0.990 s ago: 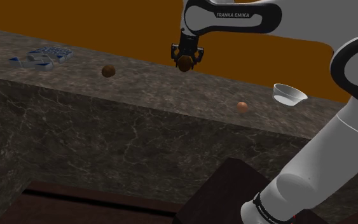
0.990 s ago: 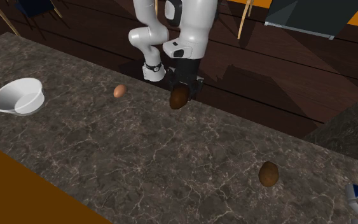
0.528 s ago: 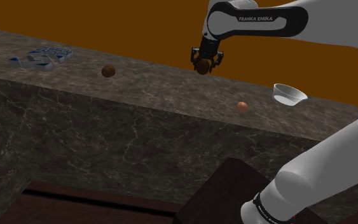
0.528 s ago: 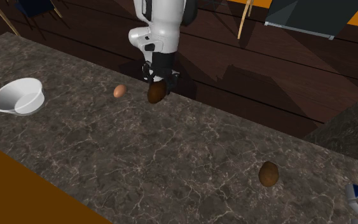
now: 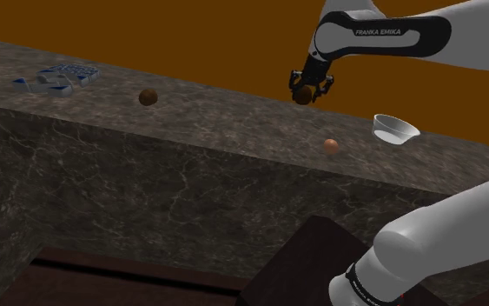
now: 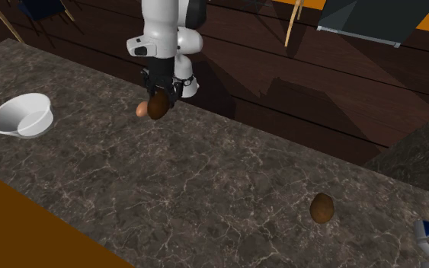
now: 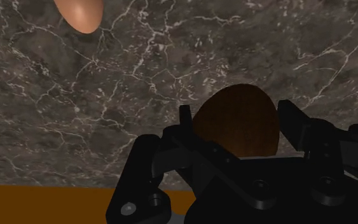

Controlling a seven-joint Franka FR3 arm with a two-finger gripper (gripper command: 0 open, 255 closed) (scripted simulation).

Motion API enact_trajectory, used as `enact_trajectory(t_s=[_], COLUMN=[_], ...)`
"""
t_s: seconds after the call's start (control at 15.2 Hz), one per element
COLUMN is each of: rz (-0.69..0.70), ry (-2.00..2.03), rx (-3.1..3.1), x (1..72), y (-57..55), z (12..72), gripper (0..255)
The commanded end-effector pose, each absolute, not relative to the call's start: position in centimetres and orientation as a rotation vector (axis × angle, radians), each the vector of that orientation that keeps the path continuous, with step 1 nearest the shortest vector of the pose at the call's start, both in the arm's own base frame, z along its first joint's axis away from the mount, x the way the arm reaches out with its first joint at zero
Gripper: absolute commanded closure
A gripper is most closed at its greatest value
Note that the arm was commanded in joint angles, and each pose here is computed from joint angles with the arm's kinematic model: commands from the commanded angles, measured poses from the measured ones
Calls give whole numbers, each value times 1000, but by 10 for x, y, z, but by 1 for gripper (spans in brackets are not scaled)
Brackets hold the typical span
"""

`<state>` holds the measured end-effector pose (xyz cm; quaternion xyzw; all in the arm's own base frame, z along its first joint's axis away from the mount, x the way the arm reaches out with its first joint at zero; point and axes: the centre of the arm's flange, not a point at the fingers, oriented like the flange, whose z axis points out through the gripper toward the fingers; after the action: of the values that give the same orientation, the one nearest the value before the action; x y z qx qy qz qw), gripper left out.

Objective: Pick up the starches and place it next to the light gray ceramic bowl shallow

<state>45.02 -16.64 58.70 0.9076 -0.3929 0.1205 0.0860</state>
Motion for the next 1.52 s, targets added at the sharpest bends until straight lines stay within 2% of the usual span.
enact_trajectory(t_s=[0.0, 1.45], rz=[359, 359], ry=[-1169, -1169], rx=[2707, 2707], x=[430, 239], y=[-187, -406], z=[587, 587], gripper=[255, 255])
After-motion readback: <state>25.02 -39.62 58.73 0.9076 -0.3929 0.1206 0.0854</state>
